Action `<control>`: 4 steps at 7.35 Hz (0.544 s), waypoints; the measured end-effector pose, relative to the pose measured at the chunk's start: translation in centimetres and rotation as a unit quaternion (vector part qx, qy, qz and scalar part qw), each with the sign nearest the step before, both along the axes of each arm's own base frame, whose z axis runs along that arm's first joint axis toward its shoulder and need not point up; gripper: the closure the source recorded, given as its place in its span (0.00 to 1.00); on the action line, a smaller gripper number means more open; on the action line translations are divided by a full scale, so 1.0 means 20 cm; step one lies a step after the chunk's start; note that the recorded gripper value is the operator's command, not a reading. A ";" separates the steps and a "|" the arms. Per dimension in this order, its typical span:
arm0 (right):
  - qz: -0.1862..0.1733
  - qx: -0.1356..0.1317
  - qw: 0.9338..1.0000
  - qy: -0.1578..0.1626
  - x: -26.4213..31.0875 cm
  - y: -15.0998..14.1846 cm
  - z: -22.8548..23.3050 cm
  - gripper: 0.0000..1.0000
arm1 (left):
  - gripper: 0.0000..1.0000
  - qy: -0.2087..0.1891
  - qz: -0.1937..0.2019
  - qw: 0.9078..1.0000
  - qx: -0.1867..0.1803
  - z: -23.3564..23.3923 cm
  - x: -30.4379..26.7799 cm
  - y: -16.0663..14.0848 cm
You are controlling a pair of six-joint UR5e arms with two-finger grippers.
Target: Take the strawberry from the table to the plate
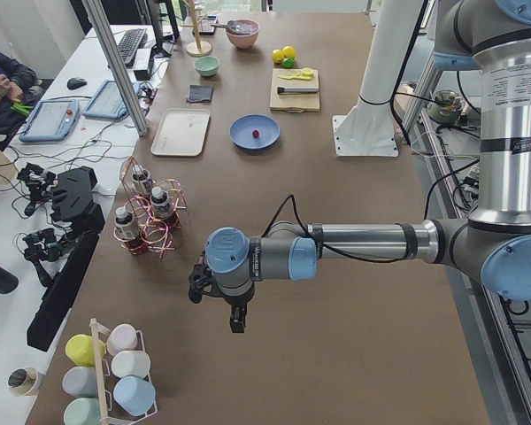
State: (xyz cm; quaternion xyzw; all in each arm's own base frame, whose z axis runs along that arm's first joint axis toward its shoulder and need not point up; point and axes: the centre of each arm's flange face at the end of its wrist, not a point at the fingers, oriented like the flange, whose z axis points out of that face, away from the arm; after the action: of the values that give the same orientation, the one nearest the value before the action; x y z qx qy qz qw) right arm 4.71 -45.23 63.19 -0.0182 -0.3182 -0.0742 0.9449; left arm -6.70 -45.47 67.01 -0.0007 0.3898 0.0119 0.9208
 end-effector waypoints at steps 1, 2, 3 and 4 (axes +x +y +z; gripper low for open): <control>0.000 0.000 1.000 -0.002 0.00 0.00 0.00 0.00 | 0.02 0.000 0.000 1.000 0.000 0.00 0.00 0.00; 0.001 0.001 1.000 -0.004 0.00 0.00 -0.01 0.00 | 0.02 0.000 0.000 1.000 0.000 0.00 0.00 0.00; 0.001 0.001 1.000 -0.004 0.00 0.00 -0.01 0.00 | 0.02 0.000 0.000 1.000 0.001 0.00 0.00 0.00; 0.001 0.000 1.000 -0.004 0.00 0.00 0.00 0.00 | 0.02 0.000 0.000 1.000 0.002 -0.01 0.00 0.00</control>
State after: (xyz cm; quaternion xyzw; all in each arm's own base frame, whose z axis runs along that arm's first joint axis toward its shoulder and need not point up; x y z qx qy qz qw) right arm 4.69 -45.17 63.09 -0.0174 -0.3221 -0.0737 0.9437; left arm -6.70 -45.51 66.91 0.0010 0.3897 0.0127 0.9209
